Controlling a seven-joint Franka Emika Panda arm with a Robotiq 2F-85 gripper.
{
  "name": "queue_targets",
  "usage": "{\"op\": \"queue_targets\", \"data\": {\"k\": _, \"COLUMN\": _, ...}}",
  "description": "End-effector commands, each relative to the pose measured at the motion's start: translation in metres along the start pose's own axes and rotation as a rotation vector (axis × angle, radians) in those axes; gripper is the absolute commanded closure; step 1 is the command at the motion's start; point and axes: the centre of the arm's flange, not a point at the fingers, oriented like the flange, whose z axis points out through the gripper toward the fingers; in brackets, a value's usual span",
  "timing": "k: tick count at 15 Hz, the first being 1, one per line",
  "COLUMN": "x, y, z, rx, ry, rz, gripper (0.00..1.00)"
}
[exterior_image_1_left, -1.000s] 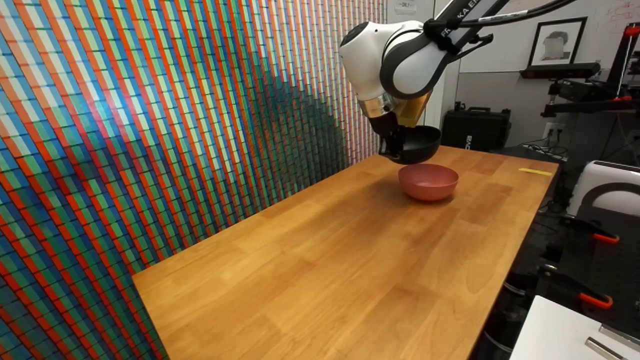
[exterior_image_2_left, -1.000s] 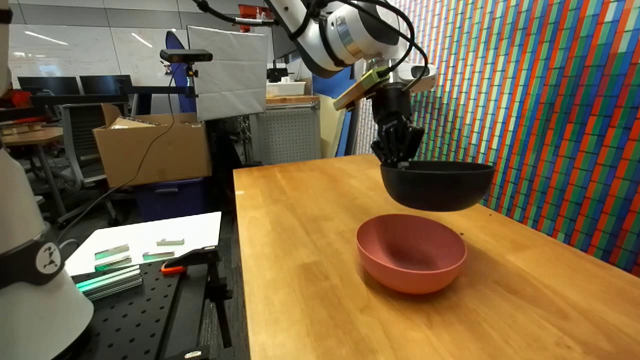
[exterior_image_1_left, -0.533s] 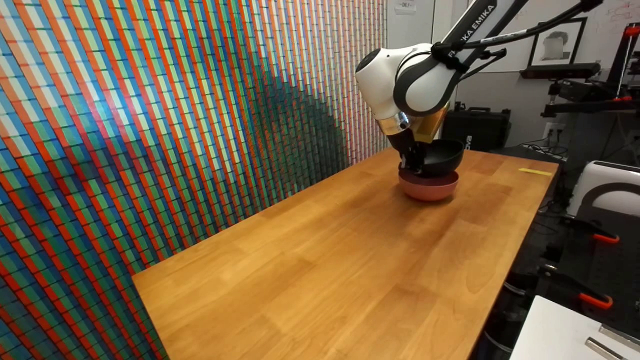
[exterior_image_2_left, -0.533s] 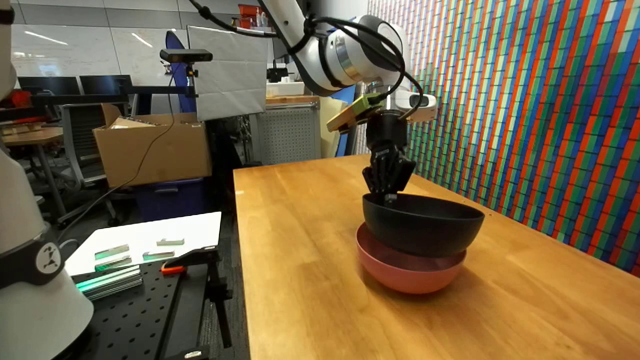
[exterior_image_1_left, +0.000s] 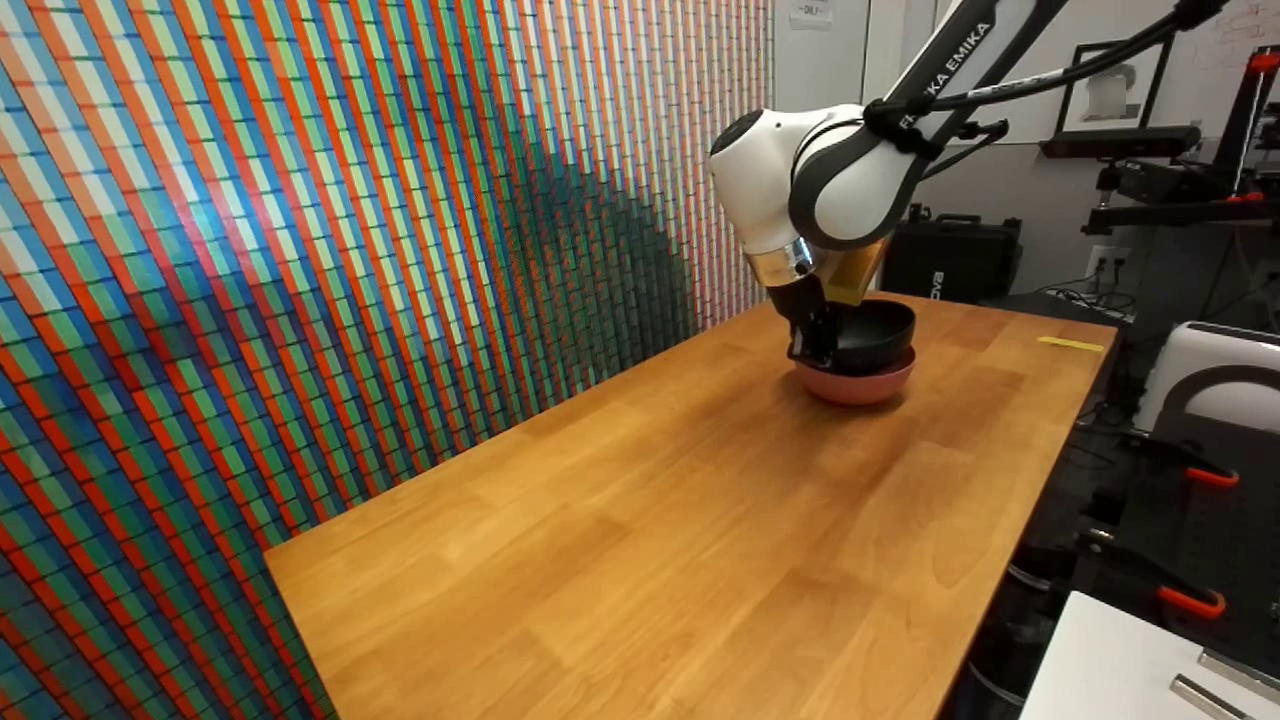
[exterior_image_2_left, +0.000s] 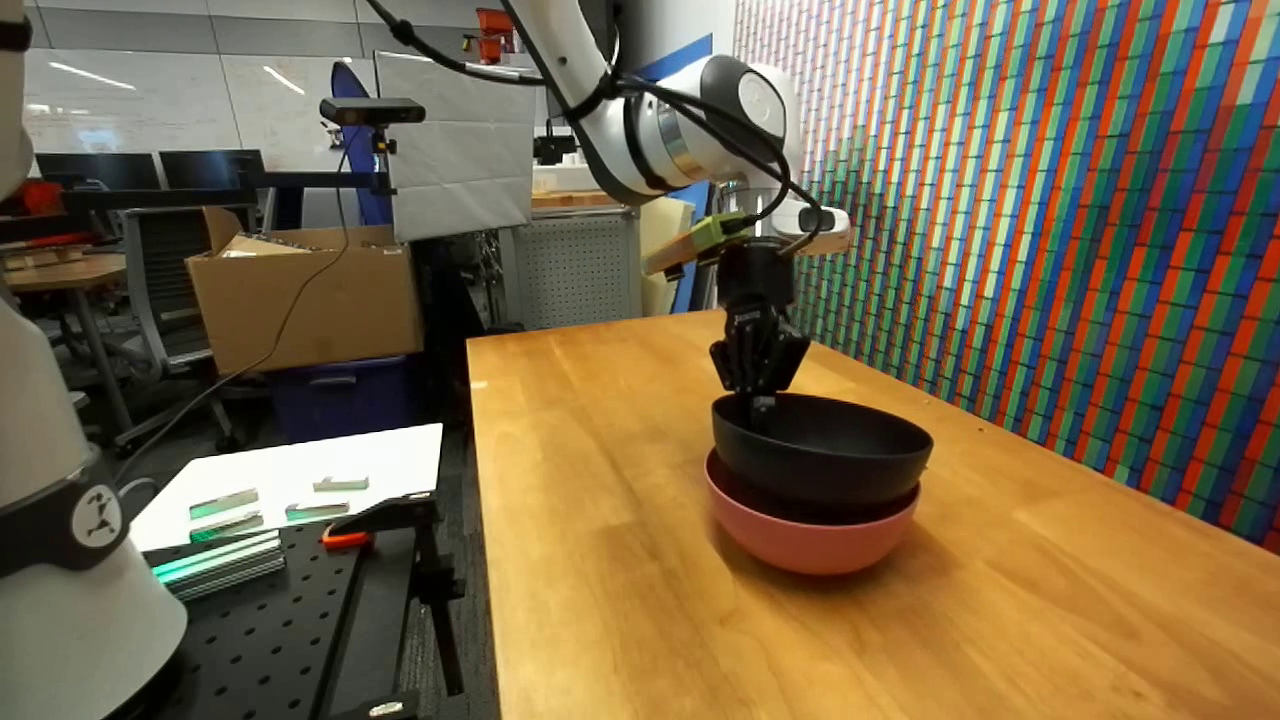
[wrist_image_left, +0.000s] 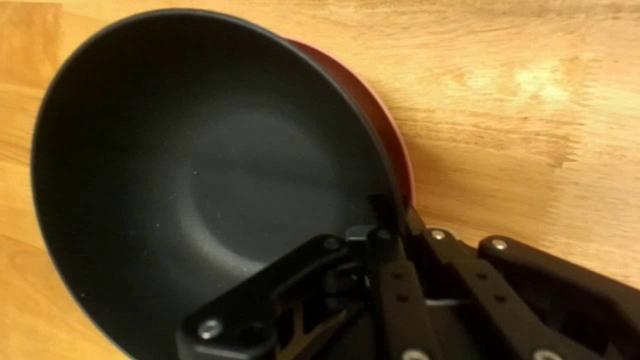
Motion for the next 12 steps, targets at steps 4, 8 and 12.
{"op": "queue_targets", "data": {"k": 4, "x": -0.009, "y": 0.004, "z": -0.012, "rx": 0.024, "ry": 0.039, "rz": 0.012, "gripper": 0.51}}
{"op": "queue_targets", "data": {"k": 8, "x": -0.013, "y": 0.016, "z": -0.052, "rx": 0.004, "ry": 0.107, "rz": 0.023, "gripper": 0.2}}
{"op": "queue_targets", "data": {"k": 12, "x": -0.021, "y": 0.028, "z": -0.101, "rx": -0.01, "ry": 0.194, "rz": 0.028, "gripper": 0.0}}
